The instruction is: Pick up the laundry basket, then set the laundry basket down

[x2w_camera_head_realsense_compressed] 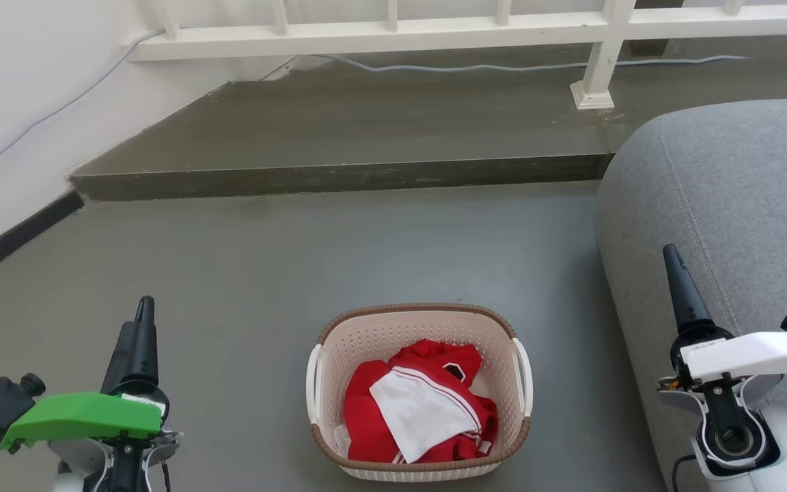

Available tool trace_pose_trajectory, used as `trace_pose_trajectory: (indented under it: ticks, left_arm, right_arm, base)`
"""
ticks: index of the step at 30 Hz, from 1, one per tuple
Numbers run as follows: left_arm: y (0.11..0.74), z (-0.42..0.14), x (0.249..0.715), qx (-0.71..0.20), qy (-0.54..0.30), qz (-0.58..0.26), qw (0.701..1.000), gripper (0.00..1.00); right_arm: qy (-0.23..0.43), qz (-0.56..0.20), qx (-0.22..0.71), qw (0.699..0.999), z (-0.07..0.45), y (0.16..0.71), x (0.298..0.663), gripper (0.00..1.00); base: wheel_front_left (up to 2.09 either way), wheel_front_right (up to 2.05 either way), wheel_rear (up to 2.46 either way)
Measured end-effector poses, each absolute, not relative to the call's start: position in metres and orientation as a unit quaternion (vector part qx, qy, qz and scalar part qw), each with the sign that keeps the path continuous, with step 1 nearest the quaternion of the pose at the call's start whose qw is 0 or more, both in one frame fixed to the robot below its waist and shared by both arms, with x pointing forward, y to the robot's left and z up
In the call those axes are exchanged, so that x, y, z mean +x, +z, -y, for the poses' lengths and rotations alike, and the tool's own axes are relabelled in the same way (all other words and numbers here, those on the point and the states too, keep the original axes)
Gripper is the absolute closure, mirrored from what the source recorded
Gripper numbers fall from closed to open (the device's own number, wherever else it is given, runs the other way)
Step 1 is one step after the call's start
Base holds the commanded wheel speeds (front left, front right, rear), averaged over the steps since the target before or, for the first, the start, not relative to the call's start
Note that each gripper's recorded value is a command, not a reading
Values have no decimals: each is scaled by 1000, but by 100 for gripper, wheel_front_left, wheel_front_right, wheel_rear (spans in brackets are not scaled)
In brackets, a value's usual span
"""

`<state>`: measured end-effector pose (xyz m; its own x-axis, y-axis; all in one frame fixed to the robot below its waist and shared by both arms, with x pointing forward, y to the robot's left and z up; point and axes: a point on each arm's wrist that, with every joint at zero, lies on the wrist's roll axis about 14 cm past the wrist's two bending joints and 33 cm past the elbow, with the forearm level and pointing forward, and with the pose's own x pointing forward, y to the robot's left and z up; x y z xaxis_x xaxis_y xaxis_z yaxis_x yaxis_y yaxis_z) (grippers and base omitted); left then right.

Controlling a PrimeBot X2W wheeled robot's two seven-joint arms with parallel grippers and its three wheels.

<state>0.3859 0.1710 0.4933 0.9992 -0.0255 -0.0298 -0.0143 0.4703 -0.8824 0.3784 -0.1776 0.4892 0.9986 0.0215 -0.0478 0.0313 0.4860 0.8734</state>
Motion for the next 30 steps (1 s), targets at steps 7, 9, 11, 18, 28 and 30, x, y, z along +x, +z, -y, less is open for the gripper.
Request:
trace_pose_trajectory:
  ticks: [7, 9, 11, 18, 28, 30]
  left_arm:
    - [496, -169, 387, -468, -11, -14, 884, 0]
    - [499, -169, 388, -452, -13, -8, 892, 0]
    - [501, -168, 389, -433, -18, -3, 901, 0]
    - [505, -164, 389, -381, -28, 5, 924, 0]
    - [512, -158, 391, -285, -48, 21, 957, 0]
    - [515, -157, 393, -265, -52, 29, 963, 0]
  right_arm:
    - [10, -14, 456, 890, 174, 496, 382, 0]
    - [13, -13, 439, 899, 173, 497, 382, 0]
    - [17, -13, 418, 908, 173, 497, 382, 0]
    - [32, -9, 350, 936, 169, 499, 384, 0]
    - [47, -1, 267, 963, 160, 502, 387, 0]
    - [46, 2, 249, 967, 161, 502, 387, 0]
  base:
    - [0, 0, 0]
    - [0, 0, 0]
    - [0, 0, 0]
    - [0, 0, 0]
    - [0, 0, 0]
    - [0, 0, 0]
